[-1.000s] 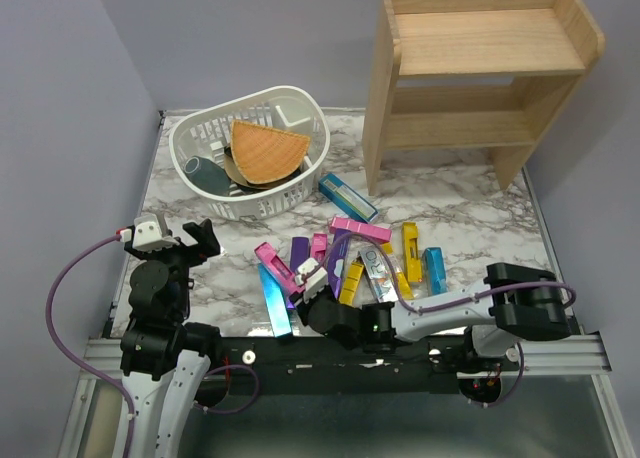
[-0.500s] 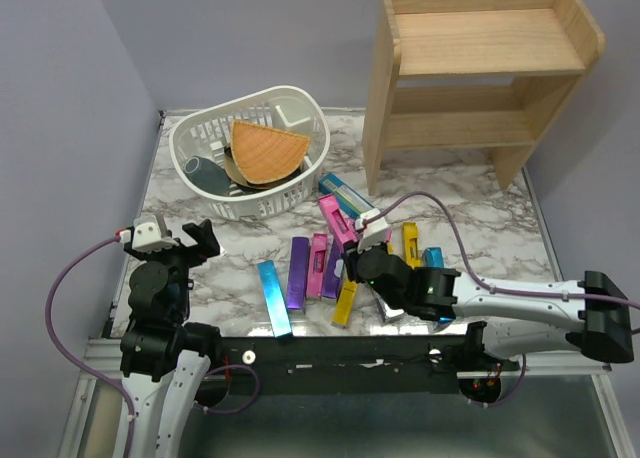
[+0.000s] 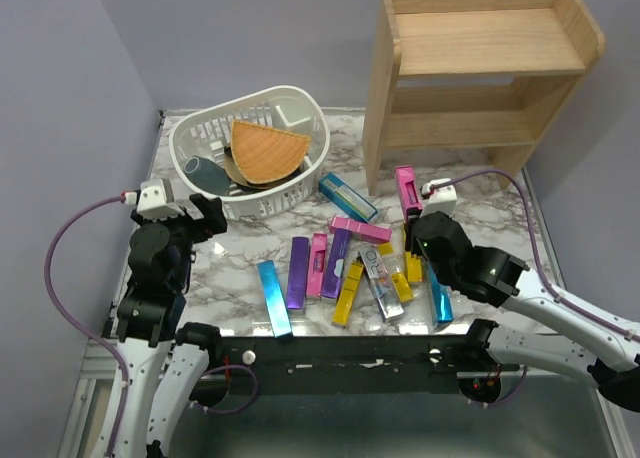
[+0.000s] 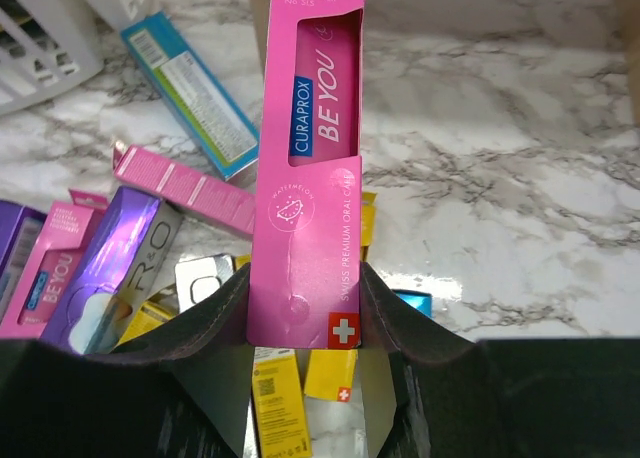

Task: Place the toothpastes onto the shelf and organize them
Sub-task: Place the toothpaste on the shelf.

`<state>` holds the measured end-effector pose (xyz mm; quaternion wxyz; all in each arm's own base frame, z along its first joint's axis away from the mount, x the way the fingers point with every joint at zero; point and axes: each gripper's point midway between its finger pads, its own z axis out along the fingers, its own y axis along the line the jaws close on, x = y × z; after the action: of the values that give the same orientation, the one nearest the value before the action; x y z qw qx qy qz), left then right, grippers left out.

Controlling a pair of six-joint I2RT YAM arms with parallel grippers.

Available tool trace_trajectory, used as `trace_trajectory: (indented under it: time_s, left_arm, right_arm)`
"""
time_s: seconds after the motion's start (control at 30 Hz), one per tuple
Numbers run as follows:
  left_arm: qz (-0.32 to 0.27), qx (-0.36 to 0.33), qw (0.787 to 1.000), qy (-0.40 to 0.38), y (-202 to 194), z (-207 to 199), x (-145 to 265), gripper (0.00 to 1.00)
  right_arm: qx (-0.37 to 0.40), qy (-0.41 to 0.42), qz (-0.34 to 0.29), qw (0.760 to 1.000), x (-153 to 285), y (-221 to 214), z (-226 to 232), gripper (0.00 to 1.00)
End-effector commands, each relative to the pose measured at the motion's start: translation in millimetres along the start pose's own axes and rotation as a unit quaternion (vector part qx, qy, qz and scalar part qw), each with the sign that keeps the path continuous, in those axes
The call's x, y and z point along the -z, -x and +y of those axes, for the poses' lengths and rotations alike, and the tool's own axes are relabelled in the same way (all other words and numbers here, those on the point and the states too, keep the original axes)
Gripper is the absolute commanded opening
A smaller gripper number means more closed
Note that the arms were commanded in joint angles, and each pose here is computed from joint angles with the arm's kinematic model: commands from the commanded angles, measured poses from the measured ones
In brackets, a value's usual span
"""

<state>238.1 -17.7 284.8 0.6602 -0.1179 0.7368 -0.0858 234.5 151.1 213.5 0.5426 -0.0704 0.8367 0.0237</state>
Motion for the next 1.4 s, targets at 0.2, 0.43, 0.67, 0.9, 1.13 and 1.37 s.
trace_trajectory:
  time_s: [0.2, 0.43, 0.67, 0.9, 1.13, 1.37]
  left_arm:
    - [0.006, 0.007, 0.997, -0.072, 57, -57, -64, 0.99]
    - [0.010, -0.044, 0.997, -0.055, 15, -36, -76, 0.99]
    - [0.017, -0.060, 0.997, -0.036, 15, -30, -83, 0.99]
    - [0.013, -0.038, 0.999, -0.024, 20, -27, -79, 0.99]
    - [-0.007, -0.025, 0.998, -0.050, 27, -39, -62, 0.99]
    - [-0.007, -0.041, 0.998, -0.042, 28, -35, -59, 0.99]
  right_arm:
    - [0.001, -0.041, -0.052, 0.998, 12, 68, -44, 0.41]
    - [-0.035, -0.021, -0.076, 0.996, -26, 98, -39, 0.41]
    - [-0.051, 0.017, -0.143, 0.988, -64, 132, -32, 0.41]
    - [-0.040, 0.009, -0.184, 0.982, -108, 152, -27, 0.41]
    - [-0.037, -0.012, -0.203, 0.978, -142, 149, -29, 0.41]
    - [-0.031, -0.010, -0.196, 0.980, -162, 141, -22, 0.45]
